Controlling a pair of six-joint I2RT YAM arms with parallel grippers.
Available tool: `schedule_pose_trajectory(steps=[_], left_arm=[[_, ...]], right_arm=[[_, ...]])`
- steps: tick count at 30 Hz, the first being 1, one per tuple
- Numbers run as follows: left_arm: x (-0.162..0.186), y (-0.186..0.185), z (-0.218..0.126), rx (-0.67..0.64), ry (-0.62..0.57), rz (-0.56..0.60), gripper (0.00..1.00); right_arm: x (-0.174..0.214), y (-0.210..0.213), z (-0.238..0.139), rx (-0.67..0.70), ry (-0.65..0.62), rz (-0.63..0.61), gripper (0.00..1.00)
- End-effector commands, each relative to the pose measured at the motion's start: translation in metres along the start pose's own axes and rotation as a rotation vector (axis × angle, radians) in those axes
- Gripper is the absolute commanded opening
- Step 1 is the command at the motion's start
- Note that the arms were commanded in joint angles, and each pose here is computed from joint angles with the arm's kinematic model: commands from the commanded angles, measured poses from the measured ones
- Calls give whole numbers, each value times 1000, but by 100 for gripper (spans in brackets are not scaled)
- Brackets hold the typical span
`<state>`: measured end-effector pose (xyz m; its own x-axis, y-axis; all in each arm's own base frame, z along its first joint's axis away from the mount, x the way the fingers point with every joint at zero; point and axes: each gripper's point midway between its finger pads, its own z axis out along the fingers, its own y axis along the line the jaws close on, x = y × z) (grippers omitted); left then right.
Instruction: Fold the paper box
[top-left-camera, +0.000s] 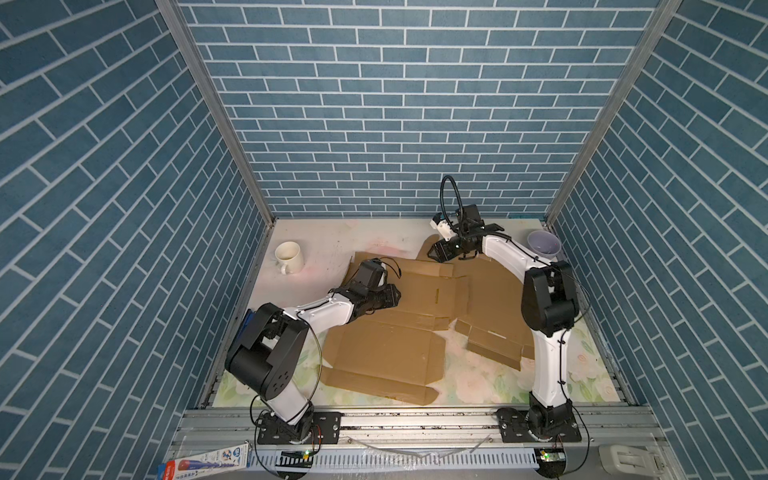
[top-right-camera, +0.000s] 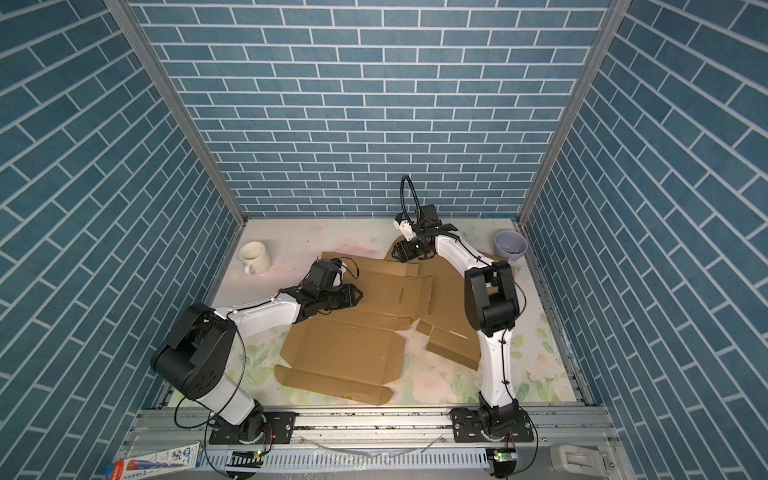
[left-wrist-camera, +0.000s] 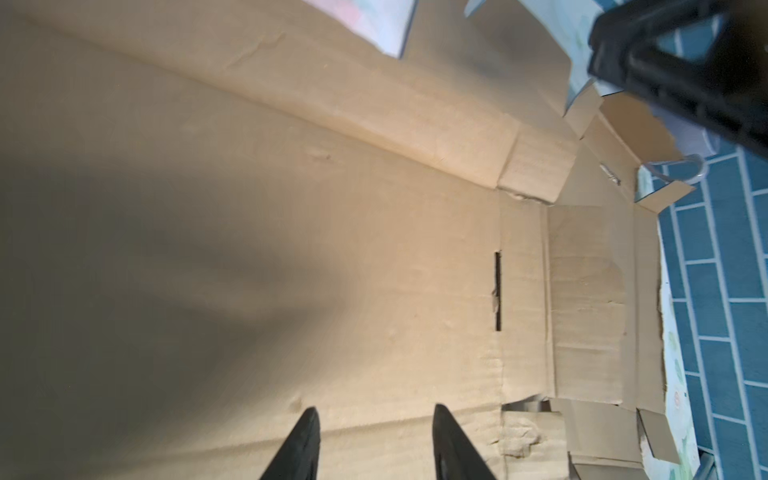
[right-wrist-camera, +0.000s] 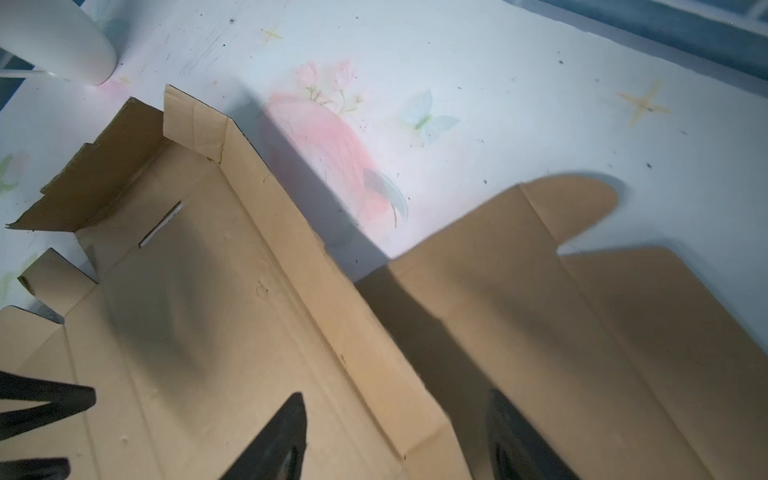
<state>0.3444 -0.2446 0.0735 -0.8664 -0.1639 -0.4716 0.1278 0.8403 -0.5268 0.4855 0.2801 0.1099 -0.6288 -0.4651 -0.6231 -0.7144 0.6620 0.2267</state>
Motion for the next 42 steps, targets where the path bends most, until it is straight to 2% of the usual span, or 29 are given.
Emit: schedule_pose_trajectory(steps=[1, 8, 13, 19, 24, 29, 30, 32, 37, 42], left_arm=[[4, 4, 2, -7, -10, -8, 45], [16, 15, 6, -33, 14, -16, 44], [28, 30, 17, -63, 37, -21, 44], [42, 40, 30, -67, 67, -41, 42], [44, 41, 31, -66, 70, -41, 42], [42, 37, 29, -51, 65, -32, 42], [39, 35, 25, -51, 61, -17, 42], [25, 27, 8, -49, 39, 22, 44], [-37, 22, -71, -72, -110, 91, 55], [-74, 43, -133, -114, -213, 59, 58]], right_arm=[[6, 13, 11, -136, 65, -79, 70], [17, 21, 44, -317, 132, -19, 68], [27, 33, 40, -387, 163, -36, 63], [34, 41, 31, -398, 187, -61, 53], [33, 43, 32, -345, 201, -99, 34], [31, 42, 34, -222, 195, -181, 5], [29, 42, 30, -191, 185, -208, 1], [25, 44, 19, -128, 156, -265, 0], [3, 57, -36, 10, 56, -438, 0], [-12, 67, -87, 153, 27, -602, 0]])
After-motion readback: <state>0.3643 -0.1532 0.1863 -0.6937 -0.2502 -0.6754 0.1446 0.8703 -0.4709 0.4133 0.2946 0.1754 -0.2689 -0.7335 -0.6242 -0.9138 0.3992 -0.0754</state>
